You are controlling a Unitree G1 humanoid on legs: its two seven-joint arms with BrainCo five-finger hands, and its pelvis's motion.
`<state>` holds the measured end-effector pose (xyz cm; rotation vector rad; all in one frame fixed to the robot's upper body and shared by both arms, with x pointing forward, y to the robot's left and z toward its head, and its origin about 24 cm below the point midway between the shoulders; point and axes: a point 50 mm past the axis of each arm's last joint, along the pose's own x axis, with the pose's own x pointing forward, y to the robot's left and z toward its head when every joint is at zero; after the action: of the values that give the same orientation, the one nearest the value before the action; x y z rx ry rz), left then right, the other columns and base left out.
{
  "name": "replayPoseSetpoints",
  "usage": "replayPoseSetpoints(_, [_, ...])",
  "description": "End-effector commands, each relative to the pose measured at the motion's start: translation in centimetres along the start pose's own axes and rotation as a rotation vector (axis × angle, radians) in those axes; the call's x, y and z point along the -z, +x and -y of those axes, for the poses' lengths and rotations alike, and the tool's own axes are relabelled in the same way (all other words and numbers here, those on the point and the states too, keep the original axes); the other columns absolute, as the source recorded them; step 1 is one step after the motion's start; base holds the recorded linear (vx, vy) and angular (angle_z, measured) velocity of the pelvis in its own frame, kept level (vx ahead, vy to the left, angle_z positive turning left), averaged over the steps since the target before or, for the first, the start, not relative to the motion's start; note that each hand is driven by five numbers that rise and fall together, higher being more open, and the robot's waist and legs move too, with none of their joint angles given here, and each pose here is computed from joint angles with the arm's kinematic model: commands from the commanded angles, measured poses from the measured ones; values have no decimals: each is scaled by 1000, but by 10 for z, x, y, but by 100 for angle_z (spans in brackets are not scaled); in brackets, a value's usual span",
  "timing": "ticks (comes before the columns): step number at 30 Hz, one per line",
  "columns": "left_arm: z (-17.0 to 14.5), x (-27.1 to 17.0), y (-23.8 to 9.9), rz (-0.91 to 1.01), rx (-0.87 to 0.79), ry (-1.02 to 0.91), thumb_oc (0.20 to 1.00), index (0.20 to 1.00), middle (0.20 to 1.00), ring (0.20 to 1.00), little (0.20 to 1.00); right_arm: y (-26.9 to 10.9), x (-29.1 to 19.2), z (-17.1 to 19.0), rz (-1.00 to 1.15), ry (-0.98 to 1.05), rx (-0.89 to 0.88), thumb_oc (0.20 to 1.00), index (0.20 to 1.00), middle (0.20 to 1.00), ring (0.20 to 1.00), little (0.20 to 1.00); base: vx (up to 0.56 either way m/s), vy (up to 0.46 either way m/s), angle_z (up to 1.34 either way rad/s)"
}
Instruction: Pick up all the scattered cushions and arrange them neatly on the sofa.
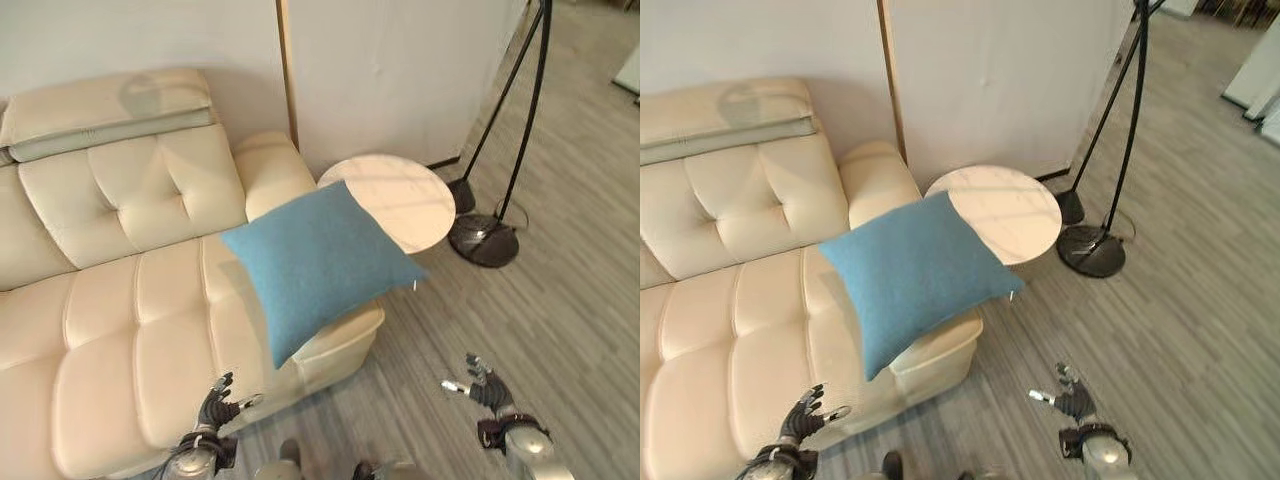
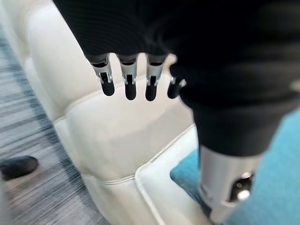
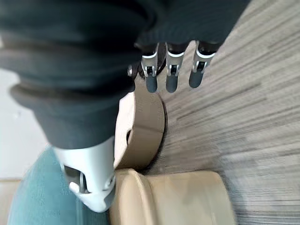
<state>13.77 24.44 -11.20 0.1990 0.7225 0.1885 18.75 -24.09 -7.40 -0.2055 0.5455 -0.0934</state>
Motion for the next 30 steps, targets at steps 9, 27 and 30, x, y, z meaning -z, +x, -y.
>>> replayPoseSetpoints(9, [-26,-32,8,133,-71,-8,1000,1000,1000,1000,1000,3,-30,-6,146,-22,-29,1000,1000,1000,1000,1000,125,85,-9])
replayPoseSetpoints(27, [-28,-80,20,286,-42,76,1000,1000,1000,1000,1000,29,-152,32,490,-338,83,1000,1000,1000,1000,1000,112,-98,40])
replayPoseSetpoints(30, [-23,-108,30,352,-47,57,1000,1000,1000,1000,1000,45,-179,22,508,-361,61,1000,1000,1000,1000,1000,-46,-135,37])
